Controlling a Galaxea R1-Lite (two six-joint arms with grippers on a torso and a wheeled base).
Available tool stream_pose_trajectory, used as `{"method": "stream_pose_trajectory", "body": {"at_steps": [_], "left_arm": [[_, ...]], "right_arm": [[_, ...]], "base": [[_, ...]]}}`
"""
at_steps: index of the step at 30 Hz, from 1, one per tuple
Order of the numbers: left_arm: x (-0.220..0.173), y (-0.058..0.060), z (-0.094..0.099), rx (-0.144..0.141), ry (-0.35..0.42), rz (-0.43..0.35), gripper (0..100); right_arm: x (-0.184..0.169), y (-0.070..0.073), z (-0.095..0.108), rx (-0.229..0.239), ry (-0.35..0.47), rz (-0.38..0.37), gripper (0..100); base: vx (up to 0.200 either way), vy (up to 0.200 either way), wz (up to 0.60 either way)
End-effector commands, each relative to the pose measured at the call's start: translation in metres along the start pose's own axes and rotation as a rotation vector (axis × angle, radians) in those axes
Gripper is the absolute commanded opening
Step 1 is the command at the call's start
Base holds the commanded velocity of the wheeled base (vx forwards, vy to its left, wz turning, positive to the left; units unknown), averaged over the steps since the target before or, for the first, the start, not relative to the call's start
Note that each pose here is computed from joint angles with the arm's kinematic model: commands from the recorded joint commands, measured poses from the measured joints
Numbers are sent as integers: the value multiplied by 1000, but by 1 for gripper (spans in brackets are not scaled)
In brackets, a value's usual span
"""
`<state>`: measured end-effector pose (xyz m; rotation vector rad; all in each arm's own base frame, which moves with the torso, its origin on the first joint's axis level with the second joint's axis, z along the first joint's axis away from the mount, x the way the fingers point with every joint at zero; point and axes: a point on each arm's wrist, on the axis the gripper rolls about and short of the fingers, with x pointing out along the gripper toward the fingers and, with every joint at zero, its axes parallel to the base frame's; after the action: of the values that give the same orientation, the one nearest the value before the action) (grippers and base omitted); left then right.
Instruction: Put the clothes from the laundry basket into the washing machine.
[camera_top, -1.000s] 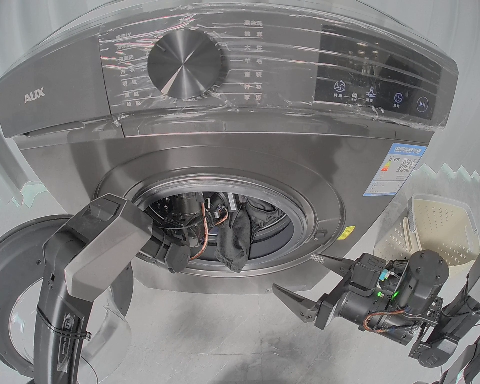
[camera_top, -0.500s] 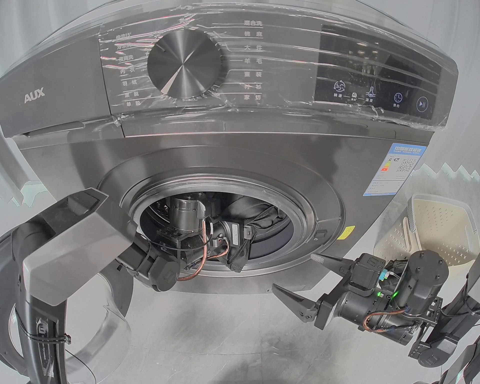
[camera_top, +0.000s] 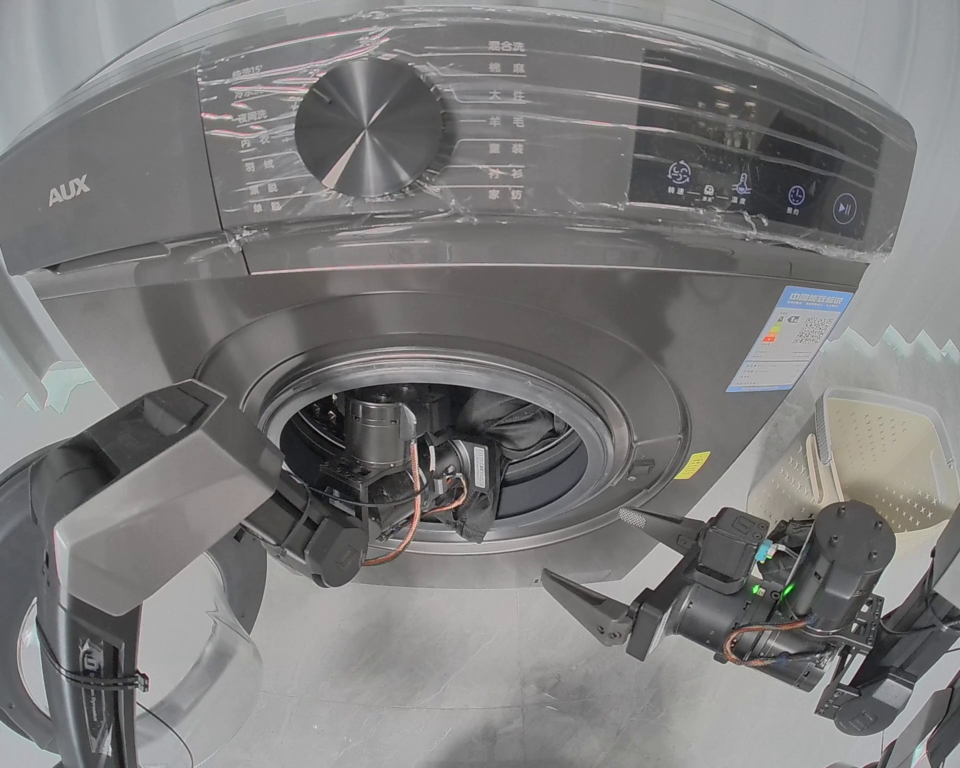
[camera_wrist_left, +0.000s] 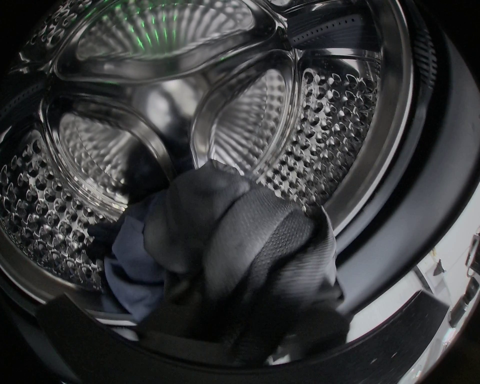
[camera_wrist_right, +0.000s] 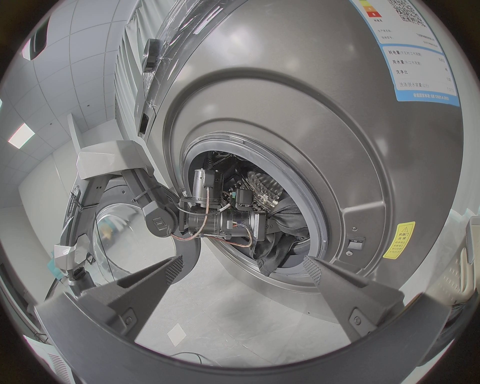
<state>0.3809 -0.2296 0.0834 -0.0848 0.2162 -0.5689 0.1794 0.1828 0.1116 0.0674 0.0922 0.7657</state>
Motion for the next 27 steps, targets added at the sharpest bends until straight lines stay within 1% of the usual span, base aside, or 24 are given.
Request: {"method": "stream_pose_trajectory", "body": {"at_steps": [1,3,5,7,9,10,11,14,18,19,21,22,24,25,27], "left_arm": [[27,6,-15,5,-83,61,0],[33,12,-11,6,-150,75,0],[38,18,-6,4,-201,95,0],[43,27,-4,3,-238,132,0],[48,34,1,3,-281,164,0],[48,34,1,2,-282,166,0],[51,39,6,0,-312,189,0],[54,43,12,-4,-343,212,0],[53,44,12,-4,-343,214,0],[52,44,12,-2,-338,215,100],[51,43,12,-2,-336,212,100],[48,38,12,-5,-325,197,100],[42,35,13,0,-307,185,100],[32,29,10,6,-255,155,100],[18,21,10,12,-184,87,100]], "right_arm": [[0,0,-1,0,3,0,100],[0,0,-1,0,3,0,100],[0,0,-1,0,4,0,100],[0,0,-2,0,7,0,100],[0,0,-2,0,7,2,100],[0,0,-2,0,9,1,100],[1,0,-3,0,12,1,100],[0,0,-3,0,14,1,100],[0,0,-3,0,14,1,100],[0,0,-3,0,14,1,100],[0,0,-3,0,14,1,100],[0,0,-3,0,15,1,100],[0,0,-3,0,15,1,100],[0,0,-3,0,15,1,100],[0,0,-3,0,15,1,100]], "base": [[0,0,0],[0,0,0],[0,0,0],[0,0,0],[0,0,0],[0,0,0],[0,0,0],[0,0,0],[0,0,0],[0,0,0],[0,0,0],[0,0,0],[0,0,0],[0,0,0],[0,0,0]]}}
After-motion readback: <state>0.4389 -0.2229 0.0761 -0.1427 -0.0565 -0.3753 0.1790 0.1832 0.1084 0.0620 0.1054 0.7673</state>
